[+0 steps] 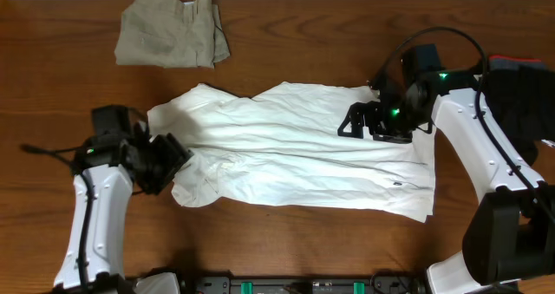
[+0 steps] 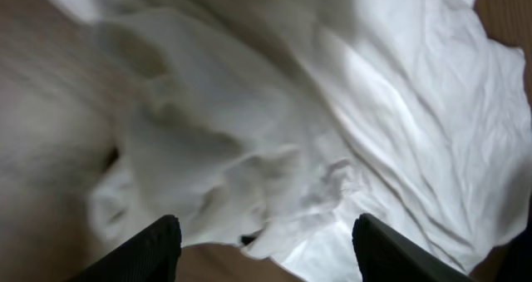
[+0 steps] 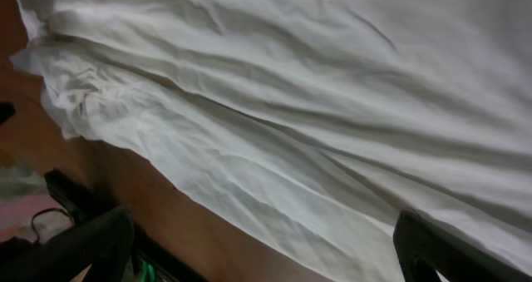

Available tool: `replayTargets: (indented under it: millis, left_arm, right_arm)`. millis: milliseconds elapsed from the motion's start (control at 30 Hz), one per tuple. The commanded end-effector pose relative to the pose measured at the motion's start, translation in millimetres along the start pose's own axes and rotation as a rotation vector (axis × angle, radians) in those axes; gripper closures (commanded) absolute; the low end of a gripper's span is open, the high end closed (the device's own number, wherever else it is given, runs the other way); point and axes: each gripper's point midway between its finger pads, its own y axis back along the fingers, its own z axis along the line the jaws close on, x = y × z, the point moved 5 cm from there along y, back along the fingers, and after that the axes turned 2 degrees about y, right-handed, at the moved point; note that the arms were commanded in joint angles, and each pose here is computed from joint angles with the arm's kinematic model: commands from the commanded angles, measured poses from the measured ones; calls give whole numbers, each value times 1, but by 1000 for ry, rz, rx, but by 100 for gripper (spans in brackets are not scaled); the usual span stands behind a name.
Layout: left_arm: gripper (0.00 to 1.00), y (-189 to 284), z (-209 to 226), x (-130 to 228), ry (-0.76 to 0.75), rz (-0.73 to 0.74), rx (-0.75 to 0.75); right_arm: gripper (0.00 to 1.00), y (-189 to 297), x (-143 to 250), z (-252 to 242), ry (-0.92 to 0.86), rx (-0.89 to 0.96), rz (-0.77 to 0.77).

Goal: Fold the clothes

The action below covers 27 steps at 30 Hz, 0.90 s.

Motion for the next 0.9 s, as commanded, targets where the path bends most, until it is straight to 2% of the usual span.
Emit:
replayTargets:
  millis: [0,333,567,700,767,867]
  left_arm:
    - [32,-12,-12,6,62,41,12]
    - [32,-43,-23,24,240,128,-58]
    - [33,-57,-13,19,251,121,-127]
    - [33,-60,-18,12,229,91,-99]
    - [38,-60,-20,9,222,79,-84]
    - [55,-61,-22,7,218,71,-73]
  right_arm:
    - [2,2,-1,14,38,-18,-9]
    - [1,1,1,15,43,-14,-2]
    - [1,1,1,15,43,-14,-2]
    - [1,1,1,15,44,-14,-2]
    - [1,1,1,15,44,-11,-2]
    - [1,1,1,13,42,8,-3]
